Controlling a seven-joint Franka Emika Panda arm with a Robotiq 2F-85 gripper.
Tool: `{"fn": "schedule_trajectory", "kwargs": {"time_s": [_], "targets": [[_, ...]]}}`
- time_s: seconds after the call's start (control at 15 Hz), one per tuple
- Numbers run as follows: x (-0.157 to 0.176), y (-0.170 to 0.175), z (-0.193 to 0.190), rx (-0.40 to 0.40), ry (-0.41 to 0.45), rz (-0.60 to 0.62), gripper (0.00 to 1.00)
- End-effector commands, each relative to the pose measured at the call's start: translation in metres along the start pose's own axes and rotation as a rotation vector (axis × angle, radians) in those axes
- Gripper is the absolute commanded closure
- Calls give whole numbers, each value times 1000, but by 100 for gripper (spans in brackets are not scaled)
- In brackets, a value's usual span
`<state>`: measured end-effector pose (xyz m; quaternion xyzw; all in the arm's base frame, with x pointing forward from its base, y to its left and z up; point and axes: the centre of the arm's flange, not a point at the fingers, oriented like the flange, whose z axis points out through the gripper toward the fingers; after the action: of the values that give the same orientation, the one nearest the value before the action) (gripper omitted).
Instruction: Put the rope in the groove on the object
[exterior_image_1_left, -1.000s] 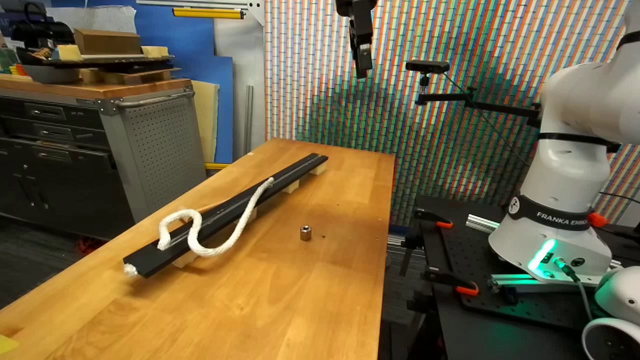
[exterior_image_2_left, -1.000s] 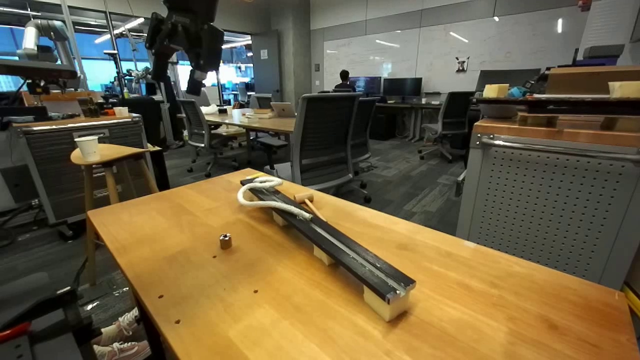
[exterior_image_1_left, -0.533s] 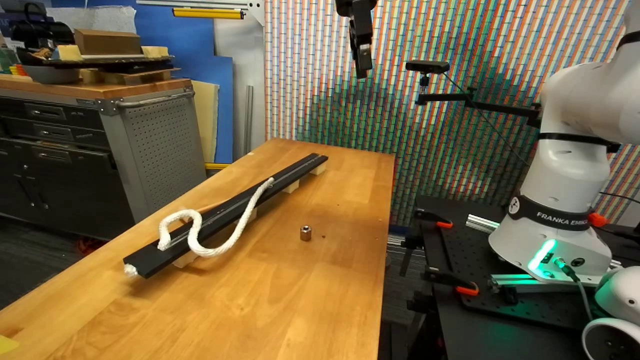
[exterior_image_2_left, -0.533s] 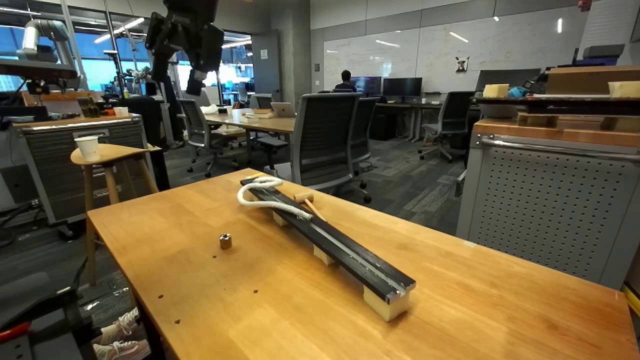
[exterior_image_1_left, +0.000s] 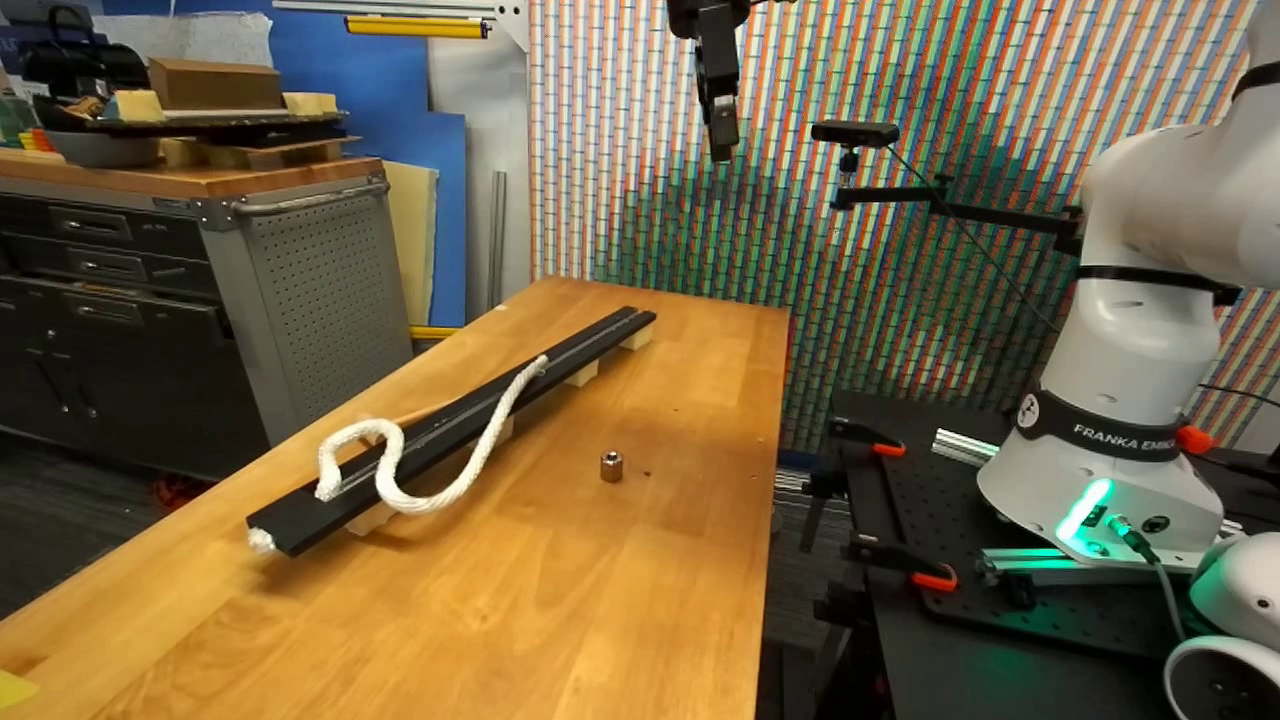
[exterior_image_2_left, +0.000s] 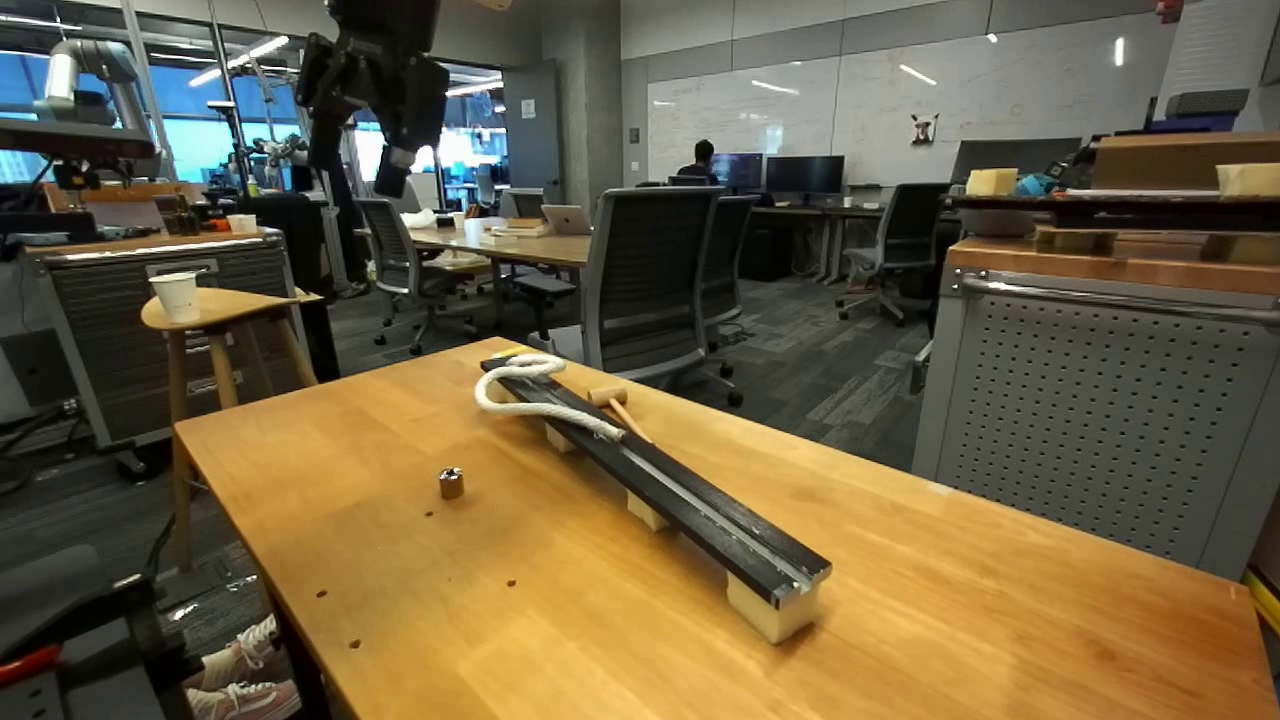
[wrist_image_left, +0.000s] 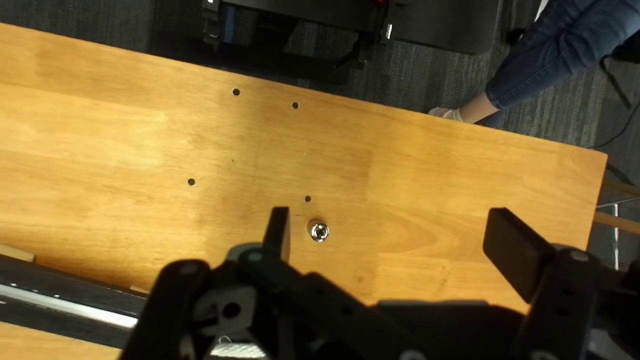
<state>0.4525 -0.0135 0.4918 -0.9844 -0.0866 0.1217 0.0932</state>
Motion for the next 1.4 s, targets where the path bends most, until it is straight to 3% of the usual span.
{"fn": "schedule_trajectory", "kwargs": {"time_s": [0.0,0.73,1.33], "targets": [[22,-5,0,-3,66,134,0],[137,-4,36,-44,239,705,0],[208,45,63,-53,377,1148,0]]}}
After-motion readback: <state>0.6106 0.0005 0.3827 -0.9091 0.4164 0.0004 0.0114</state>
